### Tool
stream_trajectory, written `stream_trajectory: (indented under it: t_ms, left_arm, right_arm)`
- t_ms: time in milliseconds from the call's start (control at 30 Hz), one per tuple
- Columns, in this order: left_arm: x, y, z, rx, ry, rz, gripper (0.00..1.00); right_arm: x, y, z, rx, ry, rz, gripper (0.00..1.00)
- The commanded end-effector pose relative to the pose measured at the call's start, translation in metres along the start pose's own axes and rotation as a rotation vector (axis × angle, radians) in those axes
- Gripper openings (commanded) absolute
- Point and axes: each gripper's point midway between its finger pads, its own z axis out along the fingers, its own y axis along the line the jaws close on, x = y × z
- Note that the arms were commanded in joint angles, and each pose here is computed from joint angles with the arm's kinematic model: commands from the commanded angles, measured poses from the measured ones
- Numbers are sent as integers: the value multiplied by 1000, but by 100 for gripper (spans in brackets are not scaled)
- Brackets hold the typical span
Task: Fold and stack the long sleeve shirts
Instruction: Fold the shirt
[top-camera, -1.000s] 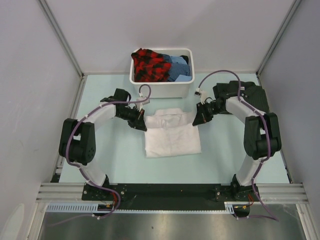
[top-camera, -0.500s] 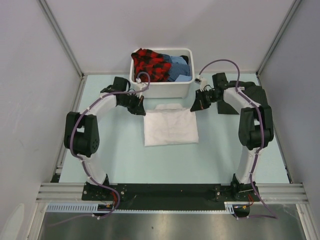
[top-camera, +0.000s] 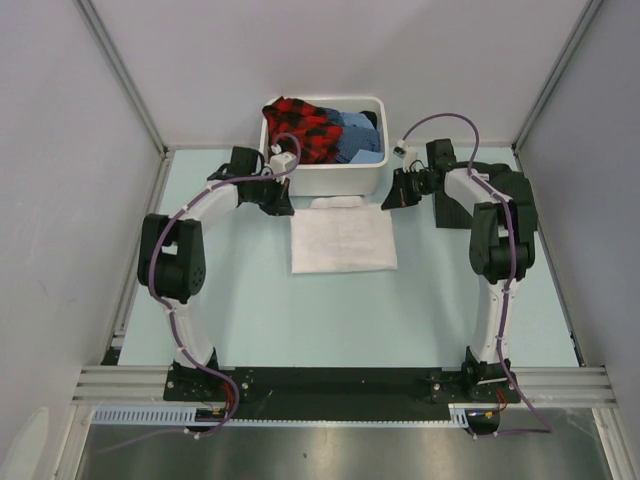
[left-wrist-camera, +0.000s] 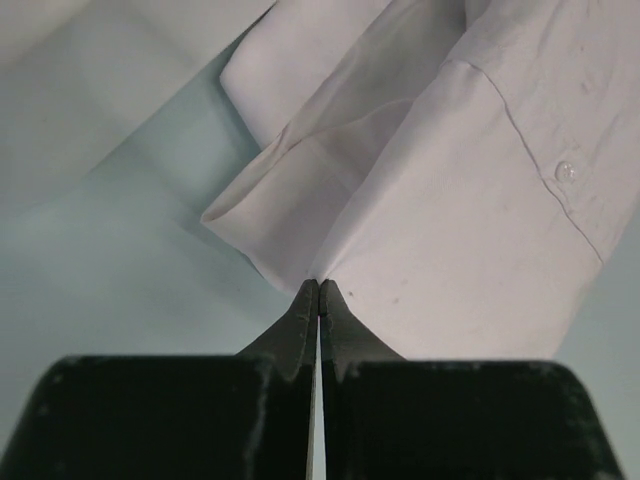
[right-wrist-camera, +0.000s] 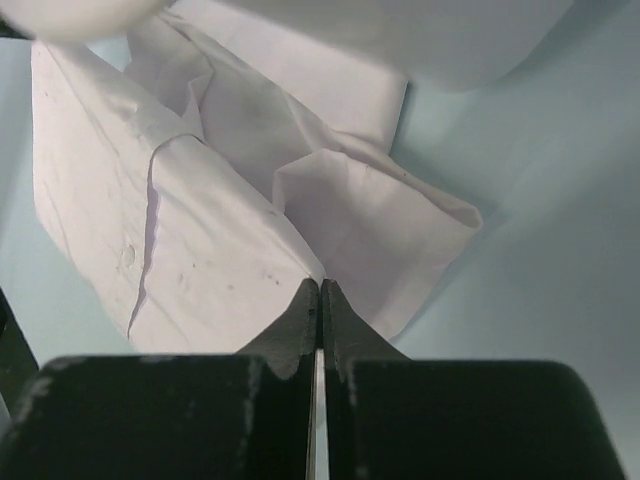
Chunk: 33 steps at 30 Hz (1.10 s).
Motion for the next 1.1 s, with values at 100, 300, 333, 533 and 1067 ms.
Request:
stream_trajectory:
  t_ms: [100, 300, 333, 533, 1067]
  left_arm:
    - [-35, 40, 5, -152, -102, 3, 0]
    - [-48, 54, 12, -194, -133, -12, 0]
    - [-52, 56, 11, -204, -142, -9, 0]
    - [-52, 60, 23, -218, -138, -7, 0]
    - [-31, 67, 12, -211, -150, -207, 16]
  right_arm:
    - [-47, -28, 1, 63, -128, -41, 0]
    - [-64, -43, 6, 81, -179, -47, 0]
    - [-65, -44, 7, 84, -180, -47, 0]
    - [-67, -59, 15, 108, -181, -44, 0]
    - [-62, -55, 34, 104, -189, 49, 0]
